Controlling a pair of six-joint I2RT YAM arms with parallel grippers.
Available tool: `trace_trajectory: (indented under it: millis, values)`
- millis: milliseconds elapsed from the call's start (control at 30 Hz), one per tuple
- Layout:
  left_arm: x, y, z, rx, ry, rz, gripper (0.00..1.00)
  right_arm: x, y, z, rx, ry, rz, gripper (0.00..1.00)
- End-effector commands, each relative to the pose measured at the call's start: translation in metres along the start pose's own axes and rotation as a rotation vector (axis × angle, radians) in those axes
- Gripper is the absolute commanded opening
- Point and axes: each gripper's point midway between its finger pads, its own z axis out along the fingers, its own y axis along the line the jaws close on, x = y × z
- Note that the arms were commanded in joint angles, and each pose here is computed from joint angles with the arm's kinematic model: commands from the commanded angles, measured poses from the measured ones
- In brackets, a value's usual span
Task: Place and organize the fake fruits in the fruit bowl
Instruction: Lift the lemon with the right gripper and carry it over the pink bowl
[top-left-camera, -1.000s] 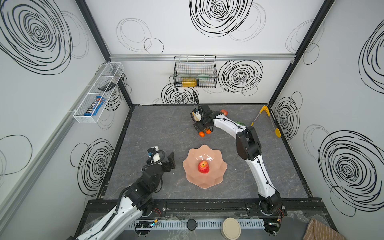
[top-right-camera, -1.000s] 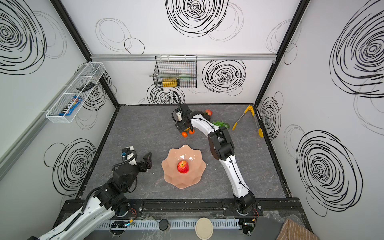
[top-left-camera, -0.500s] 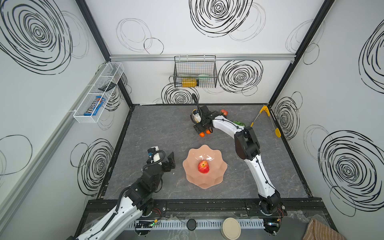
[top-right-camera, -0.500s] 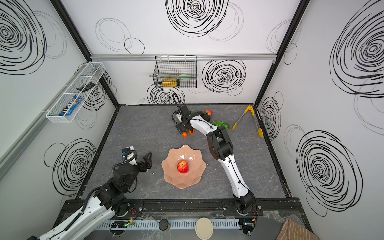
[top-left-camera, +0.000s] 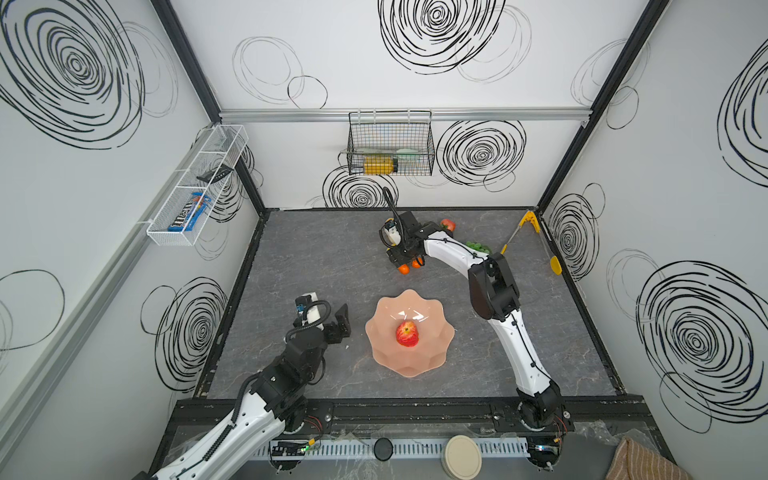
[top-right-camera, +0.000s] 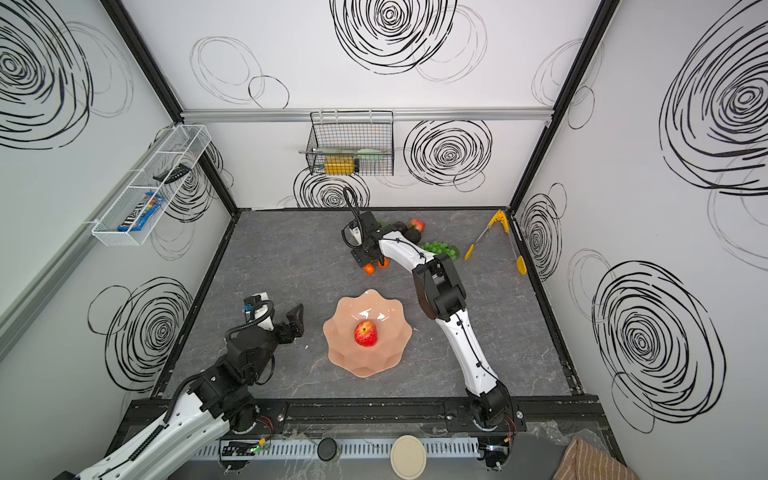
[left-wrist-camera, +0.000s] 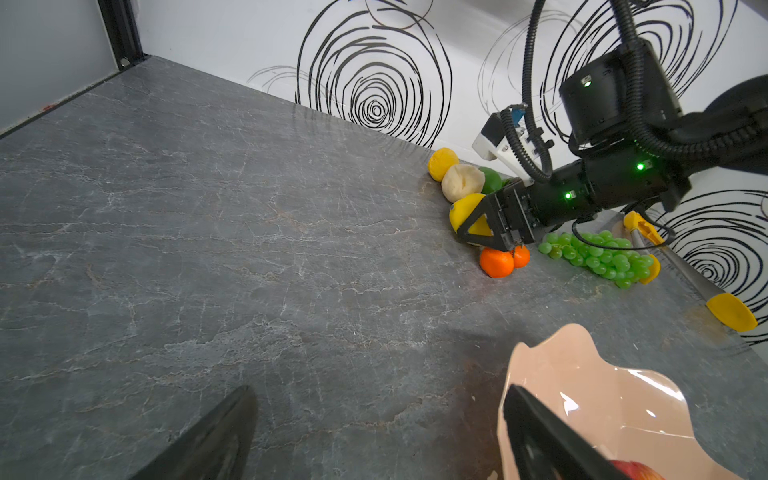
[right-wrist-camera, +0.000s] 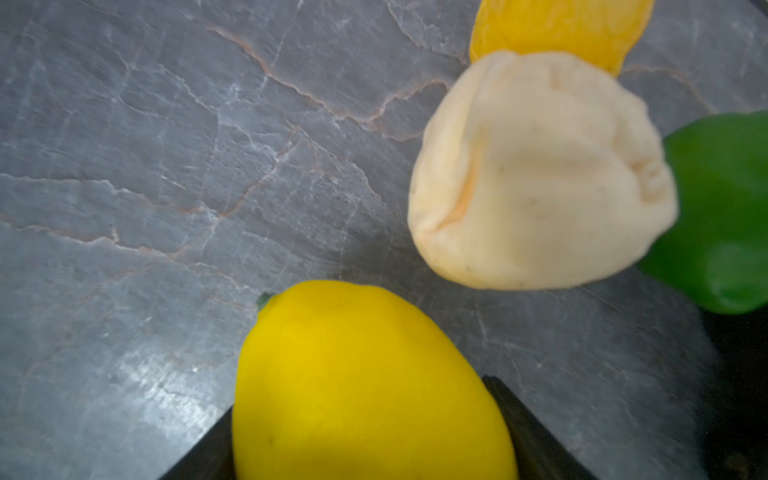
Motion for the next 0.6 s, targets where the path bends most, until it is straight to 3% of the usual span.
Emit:
trace_trajectory:
  millis: [0,300,467,567]
  values:
    - [-0.010,-0.005,0.000,0.018,-0.033,-0.024,0.96,-0.031,0.008,-0.043,-0.016,-0.095,-0.001,0.68]
    - [-0.010,-0.004,0.000,0.016,-0.035,-0.025,0.96,-0.027,0.032,-0.099,-0.059,-0.138,0.050,0.67]
    - [-0.011,-0.003,0.000,0.011,-0.037,-0.026,0.96,0.006,0.064,-0.155,-0.211,-0.134,0.154,0.66]
    - [-0.010,-0.003,0.000,0.012,-0.035,-0.027,0.96,0.039,0.073,-0.178,-0.200,-0.098,0.191,0.65]
